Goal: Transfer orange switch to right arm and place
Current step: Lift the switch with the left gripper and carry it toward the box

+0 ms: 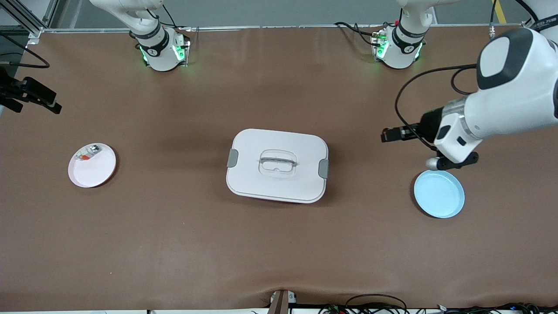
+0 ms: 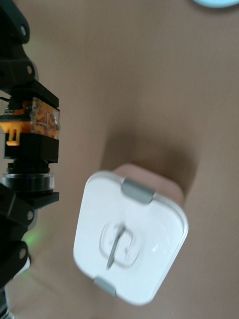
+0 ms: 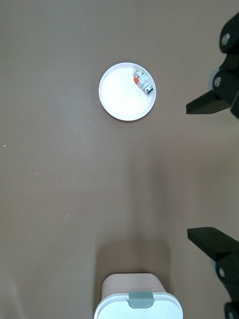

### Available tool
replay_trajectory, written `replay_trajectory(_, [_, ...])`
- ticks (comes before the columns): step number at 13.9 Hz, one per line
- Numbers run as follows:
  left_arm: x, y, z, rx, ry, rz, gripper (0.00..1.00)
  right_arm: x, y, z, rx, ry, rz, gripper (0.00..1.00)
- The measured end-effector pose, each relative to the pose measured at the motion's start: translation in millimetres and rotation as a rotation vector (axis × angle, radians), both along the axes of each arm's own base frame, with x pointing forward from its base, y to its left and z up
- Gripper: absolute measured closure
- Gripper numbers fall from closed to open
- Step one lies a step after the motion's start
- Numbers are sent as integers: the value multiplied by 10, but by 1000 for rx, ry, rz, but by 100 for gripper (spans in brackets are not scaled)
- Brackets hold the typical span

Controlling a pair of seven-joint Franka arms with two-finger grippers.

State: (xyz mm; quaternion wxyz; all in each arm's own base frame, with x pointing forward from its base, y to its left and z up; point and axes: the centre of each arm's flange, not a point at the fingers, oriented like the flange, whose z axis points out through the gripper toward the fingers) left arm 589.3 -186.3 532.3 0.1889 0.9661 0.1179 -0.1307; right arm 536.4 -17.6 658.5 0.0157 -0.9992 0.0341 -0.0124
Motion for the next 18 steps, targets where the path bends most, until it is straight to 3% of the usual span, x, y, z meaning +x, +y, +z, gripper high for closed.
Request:
replay_trajectory(3, [-107, -382, 180, -58, 33, 54, 28, -3, -11, 1, 0, 1, -10, 0])
replay_trajectory(10, [-460, -1631, 558, -160, -6, 289, 28, -4, -23, 28, 0, -5, -35, 0])
replay_trajectory(14, [-712, -2298, 564, -223, 36, 431, 28, 0, -114, 112, -3, -25, -54, 0])
replay_trajectory(16, [-789, -2486, 547, -242, 71, 497, 28, 94, -158, -51, -10, 5, -60, 0])
replay_trajectory(18, [-823, -2600, 528, -252, 122, 588, 28, 278, -208, -391, -8, 65, -62, 0])
